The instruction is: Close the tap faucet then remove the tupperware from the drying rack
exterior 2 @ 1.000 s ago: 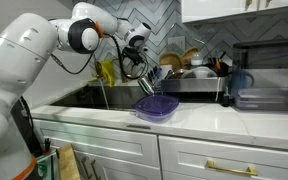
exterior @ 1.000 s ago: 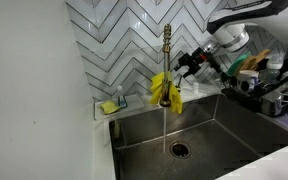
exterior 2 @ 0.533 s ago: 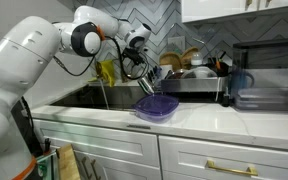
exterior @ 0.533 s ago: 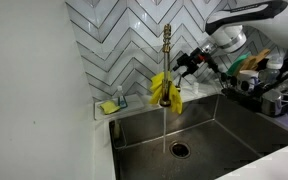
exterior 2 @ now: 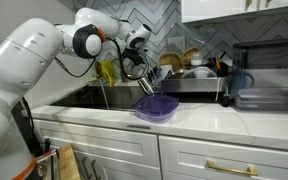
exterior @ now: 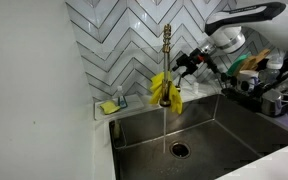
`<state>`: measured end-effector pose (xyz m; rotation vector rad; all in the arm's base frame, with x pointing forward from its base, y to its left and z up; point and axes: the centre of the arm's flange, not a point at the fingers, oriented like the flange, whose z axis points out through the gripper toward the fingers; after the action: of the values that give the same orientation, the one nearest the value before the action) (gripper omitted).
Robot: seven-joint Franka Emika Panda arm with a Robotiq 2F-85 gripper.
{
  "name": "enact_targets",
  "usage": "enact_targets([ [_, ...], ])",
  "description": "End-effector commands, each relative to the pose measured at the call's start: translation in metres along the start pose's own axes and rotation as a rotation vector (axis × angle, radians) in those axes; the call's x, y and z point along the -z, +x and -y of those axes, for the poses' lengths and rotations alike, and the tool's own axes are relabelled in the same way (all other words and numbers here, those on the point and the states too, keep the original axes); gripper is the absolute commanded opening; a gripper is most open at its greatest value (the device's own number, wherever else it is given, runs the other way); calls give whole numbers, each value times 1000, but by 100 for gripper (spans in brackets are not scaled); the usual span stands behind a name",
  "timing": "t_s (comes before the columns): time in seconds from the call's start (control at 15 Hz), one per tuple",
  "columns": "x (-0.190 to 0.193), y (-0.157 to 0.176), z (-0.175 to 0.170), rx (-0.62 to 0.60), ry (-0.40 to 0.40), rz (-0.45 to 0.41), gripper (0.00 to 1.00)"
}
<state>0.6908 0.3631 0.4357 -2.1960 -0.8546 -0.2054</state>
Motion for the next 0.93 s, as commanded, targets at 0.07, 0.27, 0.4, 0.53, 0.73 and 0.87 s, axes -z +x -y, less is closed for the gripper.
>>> enact_targets([
  [0.07,-10,10,22,15,47,47,100],
  [0.27,-13,12,31,23,62,67,100],
  [0.4,-8,10,27,24,35,77,100],
  [0.53,5,9,29,30,11,92,100],
  [0.73,42,-2,44,18,-38,175,100],
  [0.87,72,-15,59,38,-117,234,100],
])
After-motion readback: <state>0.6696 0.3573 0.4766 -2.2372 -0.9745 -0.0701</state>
